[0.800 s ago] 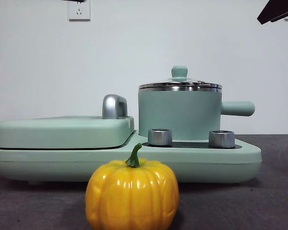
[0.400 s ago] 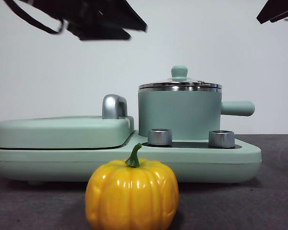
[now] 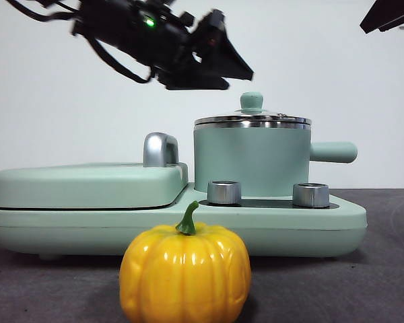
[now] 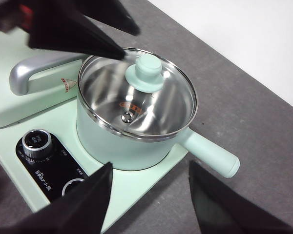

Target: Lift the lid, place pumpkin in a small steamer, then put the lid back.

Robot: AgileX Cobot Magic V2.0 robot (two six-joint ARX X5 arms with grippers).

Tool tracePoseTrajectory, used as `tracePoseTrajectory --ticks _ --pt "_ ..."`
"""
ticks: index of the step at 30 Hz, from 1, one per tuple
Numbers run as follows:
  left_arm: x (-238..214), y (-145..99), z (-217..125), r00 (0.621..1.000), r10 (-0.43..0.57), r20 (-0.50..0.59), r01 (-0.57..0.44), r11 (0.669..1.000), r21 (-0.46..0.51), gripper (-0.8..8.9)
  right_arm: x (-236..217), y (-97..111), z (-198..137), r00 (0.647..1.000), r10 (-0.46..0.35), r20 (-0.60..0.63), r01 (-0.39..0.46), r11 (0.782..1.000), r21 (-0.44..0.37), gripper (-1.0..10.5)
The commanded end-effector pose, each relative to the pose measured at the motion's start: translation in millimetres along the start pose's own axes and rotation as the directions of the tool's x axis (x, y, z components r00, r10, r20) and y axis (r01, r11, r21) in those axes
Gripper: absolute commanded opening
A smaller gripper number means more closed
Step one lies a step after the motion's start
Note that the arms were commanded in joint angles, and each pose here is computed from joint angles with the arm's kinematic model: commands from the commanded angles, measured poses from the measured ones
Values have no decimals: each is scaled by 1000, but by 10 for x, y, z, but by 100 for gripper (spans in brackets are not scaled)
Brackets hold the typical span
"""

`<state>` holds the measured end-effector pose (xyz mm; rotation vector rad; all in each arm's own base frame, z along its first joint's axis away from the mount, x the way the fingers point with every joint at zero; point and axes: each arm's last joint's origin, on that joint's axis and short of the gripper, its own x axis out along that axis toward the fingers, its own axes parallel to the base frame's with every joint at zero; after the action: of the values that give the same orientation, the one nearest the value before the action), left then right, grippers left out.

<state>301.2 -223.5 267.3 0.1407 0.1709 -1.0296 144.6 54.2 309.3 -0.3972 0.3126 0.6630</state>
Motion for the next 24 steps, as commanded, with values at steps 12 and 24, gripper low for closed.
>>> tracePoseTrajectory --ticks 12,24 --pt "446 72 -57 999 -23 -24 22 1000 -20 308 -9 -12 51 1000 -3 16 3 1000 9 249" --pt "472 80 -128 998 -6 -63 4 999 -34 95 -9 -12 51 1000 -3 16 3 1000 12 249"
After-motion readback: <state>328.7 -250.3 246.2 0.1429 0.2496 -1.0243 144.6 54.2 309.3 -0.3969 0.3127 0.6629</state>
